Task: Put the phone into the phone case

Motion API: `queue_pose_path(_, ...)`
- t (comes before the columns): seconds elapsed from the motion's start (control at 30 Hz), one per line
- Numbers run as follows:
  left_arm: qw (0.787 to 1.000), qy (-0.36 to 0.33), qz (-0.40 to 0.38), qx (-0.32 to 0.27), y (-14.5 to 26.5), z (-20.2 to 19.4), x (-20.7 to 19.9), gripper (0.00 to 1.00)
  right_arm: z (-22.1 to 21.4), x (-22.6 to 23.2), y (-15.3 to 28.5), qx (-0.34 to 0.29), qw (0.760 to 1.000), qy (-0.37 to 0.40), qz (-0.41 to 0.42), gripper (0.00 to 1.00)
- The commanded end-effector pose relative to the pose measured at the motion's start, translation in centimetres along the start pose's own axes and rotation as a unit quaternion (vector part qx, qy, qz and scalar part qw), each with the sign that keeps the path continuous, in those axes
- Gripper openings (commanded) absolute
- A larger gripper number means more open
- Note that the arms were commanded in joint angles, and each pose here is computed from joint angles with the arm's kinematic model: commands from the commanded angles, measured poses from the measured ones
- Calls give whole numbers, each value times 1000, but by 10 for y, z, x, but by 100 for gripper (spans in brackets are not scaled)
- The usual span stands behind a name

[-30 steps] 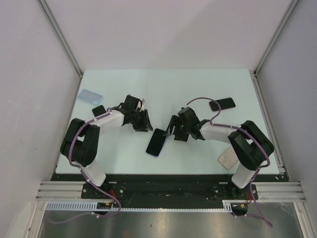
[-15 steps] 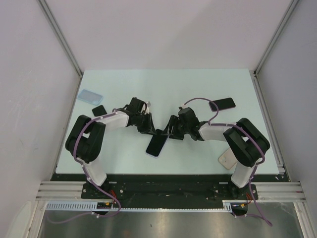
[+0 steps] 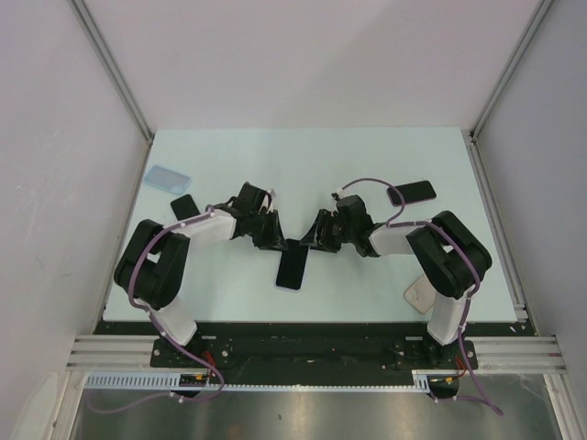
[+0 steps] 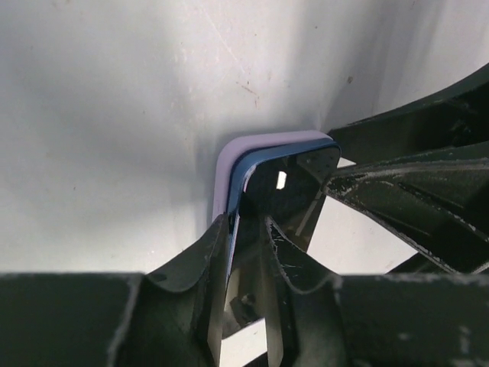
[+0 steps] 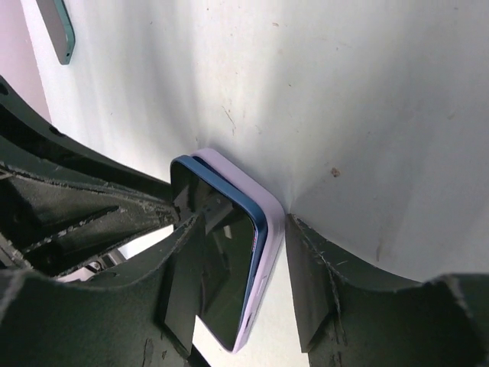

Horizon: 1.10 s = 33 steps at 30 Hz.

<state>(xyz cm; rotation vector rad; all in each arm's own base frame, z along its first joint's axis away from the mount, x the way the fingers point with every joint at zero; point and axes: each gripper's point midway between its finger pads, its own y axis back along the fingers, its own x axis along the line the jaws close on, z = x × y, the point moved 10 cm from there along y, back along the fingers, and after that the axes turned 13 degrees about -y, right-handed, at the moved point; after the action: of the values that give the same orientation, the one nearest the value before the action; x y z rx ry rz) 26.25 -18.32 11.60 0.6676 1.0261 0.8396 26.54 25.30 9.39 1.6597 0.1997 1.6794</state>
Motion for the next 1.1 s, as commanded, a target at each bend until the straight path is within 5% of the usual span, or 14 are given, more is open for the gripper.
queue_pose_path(0.0, 1000, -4, 19, -21, 25, 10, -18, 28, -1, -12, -10, 3, 1000, 19, 1, 50)
queue_pose_path(0.47, 999, -9, 34, -34, 41, 21, -5, 46, -8, -6, 8, 14, 999, 12, -34, 63)
queue_pose_path(0.8, 999, -24, 41, -15, 25, 34, 3, 47, -24, 1, 2, 24, 999, 7, -34, 61)
queue_pose_path(1.07, 1000, -8, 20, 10, 8, 20, 10, 47, -11, 4, 0, -26, 999, -9, -31, 60)
